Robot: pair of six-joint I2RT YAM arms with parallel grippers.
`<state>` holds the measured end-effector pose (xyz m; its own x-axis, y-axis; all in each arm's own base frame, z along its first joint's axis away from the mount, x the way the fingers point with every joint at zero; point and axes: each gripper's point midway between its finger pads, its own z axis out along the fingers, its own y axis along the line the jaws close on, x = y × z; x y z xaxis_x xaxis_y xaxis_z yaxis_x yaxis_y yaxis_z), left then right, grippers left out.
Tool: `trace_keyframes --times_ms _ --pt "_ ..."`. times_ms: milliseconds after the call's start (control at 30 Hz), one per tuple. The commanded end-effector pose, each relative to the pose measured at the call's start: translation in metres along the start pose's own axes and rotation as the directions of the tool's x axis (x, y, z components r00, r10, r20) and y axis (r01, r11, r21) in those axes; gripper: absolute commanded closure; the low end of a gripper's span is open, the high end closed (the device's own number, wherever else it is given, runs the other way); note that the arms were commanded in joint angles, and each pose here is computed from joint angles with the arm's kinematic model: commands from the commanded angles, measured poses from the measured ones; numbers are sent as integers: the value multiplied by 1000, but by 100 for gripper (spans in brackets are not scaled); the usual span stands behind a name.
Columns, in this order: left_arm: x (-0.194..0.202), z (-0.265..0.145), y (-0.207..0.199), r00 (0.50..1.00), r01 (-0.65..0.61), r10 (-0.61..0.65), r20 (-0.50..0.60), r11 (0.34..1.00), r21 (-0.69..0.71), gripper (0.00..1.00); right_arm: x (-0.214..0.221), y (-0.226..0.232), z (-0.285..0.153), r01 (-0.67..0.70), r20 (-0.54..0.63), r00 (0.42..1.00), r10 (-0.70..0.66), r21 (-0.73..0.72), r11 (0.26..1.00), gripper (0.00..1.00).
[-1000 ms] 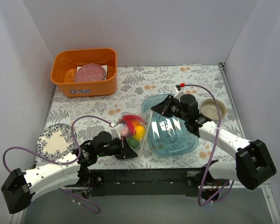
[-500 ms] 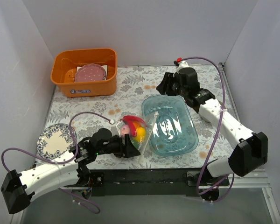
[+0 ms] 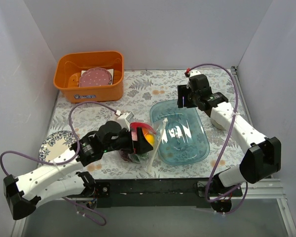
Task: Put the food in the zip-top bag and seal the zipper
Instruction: Reset both arms
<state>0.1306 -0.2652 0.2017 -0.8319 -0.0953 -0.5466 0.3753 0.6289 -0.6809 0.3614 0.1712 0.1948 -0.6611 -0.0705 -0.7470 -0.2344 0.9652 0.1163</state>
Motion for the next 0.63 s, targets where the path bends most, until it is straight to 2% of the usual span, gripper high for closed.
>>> trace_keyframes --times_ms 0,67,100,167,200,333,400,500,600 --pt "-32 4 13 994 -103 110 22 974 -202 2 -5 -20 -21 51 63 996 -55 61 997 18" --pt "-59 1 -2 986 -134 152 67 967 -218 2 6 -27 -20 56 51 997 -60 82 995 14" --pt "-70 0 -7 983 -140 163 86 963 -229 2 7 -30 -24 52 59 997 -57 91 995 8" --pt "-79 9 -6 977 -179 204 63 944 -276 2 14 -37 -25 45 52 997 -51 111 993 2" --pt "-93 6 -19 973 -186 215 82 945 -269 2 19 -42 -27 36 49 998 -42 120 992 2" --pt "-117 13 -17 962 -194 246 121 921 -337 2 33 -57 -28 9 37 999 -15 145 989 2" --pt "-122 16 -21 961 -205 250 115 930 -305 2 39 -66 -30 -8 35 999 2 163 987 2" --pt "-137 18 -17 963 -181 229 142 940 -288 2 41 -79 -33 -37 49 998 28 186 982 2" --pt "-171 8 8 951 -111 197 239 937 -331 2 44 -96 -37 -82 75 995 66 241 967 2"
